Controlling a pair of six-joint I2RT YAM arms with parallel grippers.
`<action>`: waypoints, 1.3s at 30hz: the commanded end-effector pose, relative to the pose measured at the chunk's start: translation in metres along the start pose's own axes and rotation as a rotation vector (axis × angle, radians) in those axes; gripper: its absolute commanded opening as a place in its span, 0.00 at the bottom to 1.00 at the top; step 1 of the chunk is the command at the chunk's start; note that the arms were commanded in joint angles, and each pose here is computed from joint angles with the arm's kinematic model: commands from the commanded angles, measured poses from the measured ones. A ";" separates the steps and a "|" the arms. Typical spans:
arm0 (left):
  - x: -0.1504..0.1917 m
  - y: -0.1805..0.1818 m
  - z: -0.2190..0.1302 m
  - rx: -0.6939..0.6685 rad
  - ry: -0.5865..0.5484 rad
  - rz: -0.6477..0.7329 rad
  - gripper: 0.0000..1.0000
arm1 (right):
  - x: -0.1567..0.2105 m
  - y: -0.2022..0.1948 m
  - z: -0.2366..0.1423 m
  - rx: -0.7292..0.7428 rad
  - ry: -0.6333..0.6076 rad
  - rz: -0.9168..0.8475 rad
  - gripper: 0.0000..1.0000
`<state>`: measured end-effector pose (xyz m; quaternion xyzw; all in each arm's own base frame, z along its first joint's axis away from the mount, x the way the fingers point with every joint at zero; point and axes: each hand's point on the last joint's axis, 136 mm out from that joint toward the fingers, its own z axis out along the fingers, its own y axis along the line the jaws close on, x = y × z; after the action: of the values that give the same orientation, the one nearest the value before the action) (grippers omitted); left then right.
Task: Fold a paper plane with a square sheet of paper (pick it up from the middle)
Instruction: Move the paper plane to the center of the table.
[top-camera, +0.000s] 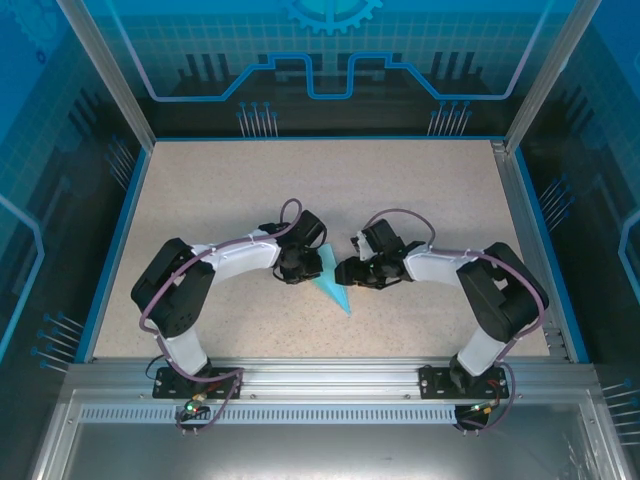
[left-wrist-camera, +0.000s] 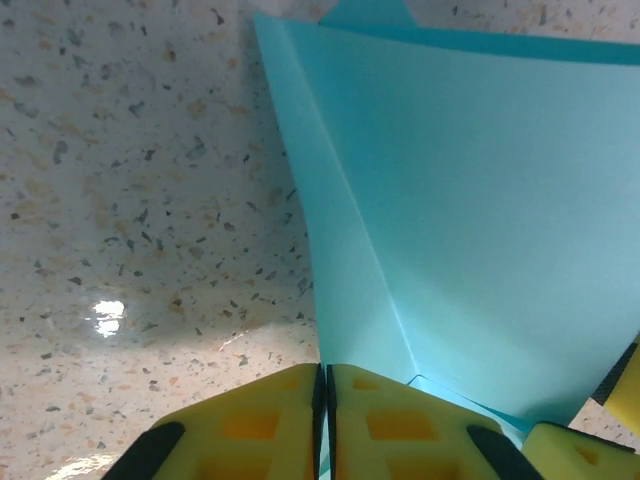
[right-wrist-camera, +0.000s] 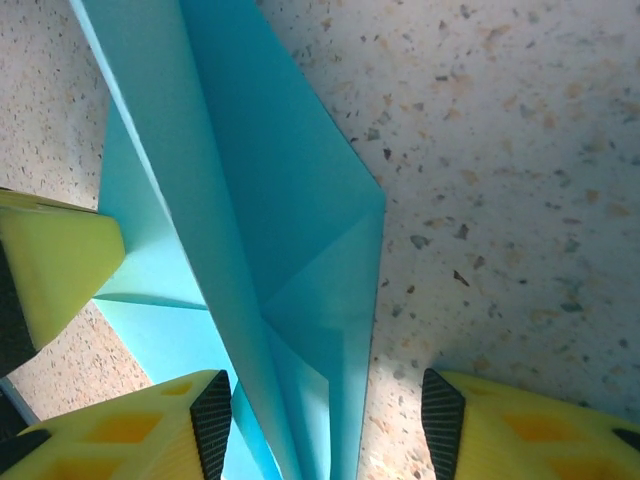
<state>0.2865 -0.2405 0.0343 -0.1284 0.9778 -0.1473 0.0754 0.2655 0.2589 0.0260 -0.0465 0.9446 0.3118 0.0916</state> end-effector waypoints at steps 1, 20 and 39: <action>0.001 0.007 -0.005 -0.018 -0.007 -0.001 0.12 | -0.003 0.016 0.006 -0.053 0.012 -0.036 0.56; 0.001 0.007 -0.004 -0.022 0.000 0.002 0.12 | 0.003 0.033 0.006 -0.095 0.042 -0.094 0.49; 0.001 0.001 -0.011 0.015 -0.014 0.005 0.13 | 0.012 0.022 0.027 0.051 0.107 -0.156 0.27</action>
<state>0.2872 -0.2407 0.0362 -0.1277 0.9774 -0.1497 0.0778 0.2568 0.2921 0.0204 -0.1210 0.9436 0.2992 0.0732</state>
